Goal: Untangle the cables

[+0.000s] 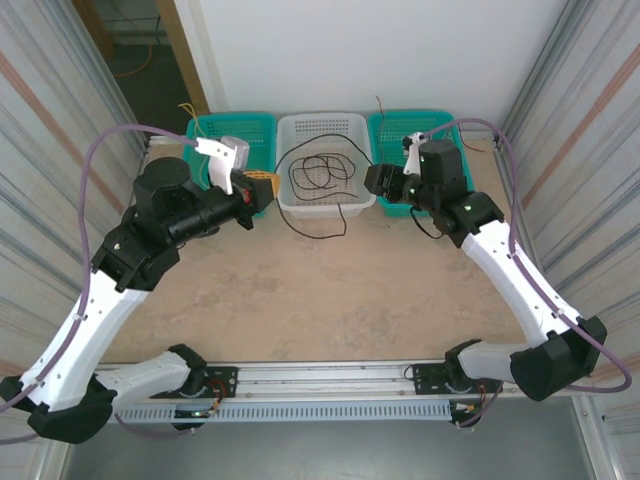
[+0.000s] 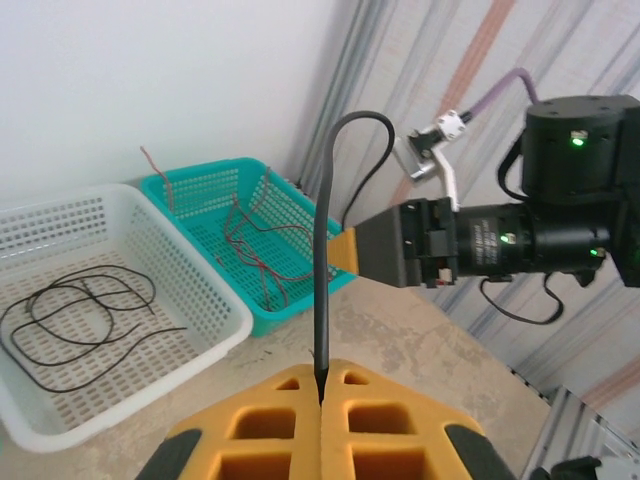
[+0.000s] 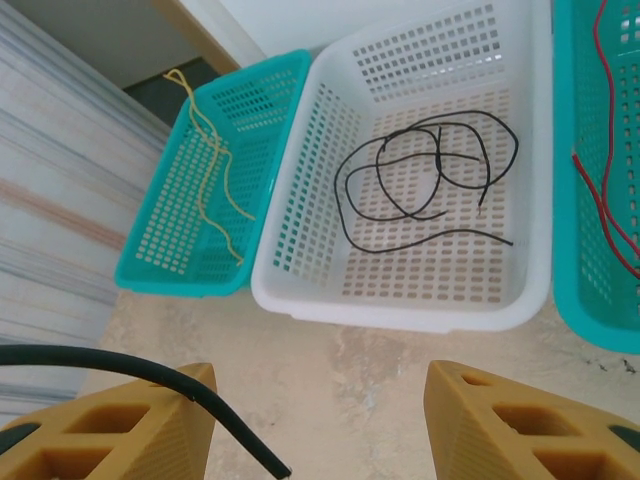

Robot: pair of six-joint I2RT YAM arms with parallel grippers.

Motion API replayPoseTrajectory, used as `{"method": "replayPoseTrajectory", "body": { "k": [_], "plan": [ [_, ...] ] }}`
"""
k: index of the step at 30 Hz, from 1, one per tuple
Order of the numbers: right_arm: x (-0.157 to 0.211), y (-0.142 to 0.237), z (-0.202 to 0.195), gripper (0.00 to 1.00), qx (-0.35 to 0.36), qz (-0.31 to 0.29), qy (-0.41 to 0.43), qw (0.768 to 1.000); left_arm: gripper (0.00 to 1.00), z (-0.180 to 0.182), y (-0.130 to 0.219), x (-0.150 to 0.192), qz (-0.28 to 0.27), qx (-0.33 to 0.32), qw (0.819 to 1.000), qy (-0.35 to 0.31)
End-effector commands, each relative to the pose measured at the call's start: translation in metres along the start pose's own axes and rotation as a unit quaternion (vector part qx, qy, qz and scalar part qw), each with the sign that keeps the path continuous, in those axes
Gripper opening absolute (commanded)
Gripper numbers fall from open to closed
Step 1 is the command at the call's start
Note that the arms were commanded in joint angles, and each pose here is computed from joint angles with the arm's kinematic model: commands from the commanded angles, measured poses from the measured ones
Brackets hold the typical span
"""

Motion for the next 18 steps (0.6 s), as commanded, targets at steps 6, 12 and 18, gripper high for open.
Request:
{"method": "replayPoseTrajectory", "body": {
  "k": [6,12,18],
  "plan": [
    [0.0,0.023,-0.004,0.57,-0.003,-0.019,-0.006,1.0,0.0,0.062,-0.029,-0.011,-0.013,-0.09,0.995,0.049],
    [-0.003,0.039,-0.026,0.57,0.029,-0.041,-0.014,0.999,0.0,0.118,-0.085,-0.01,-0.01,-0.13,0.988,0.079],
    [-0.011,0.064,-0.052,0.6,0.051,-0.07,-0.04,0.995,0.0,0.17,-0.146,-0.006,-0.01,-0.155,0.982,0.104]
  ]
}}
Point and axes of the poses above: each hand's point on the last joint's axis, 136 mm out from that joint toward the fingers, its own y axis back along the fingers, its own z axis along the line the jaws close on, x = y × z, the point moved 5 cm from there along y, back along the fingers, and after that the axes turned 15 degrees about -y, right-handed, at the moved point
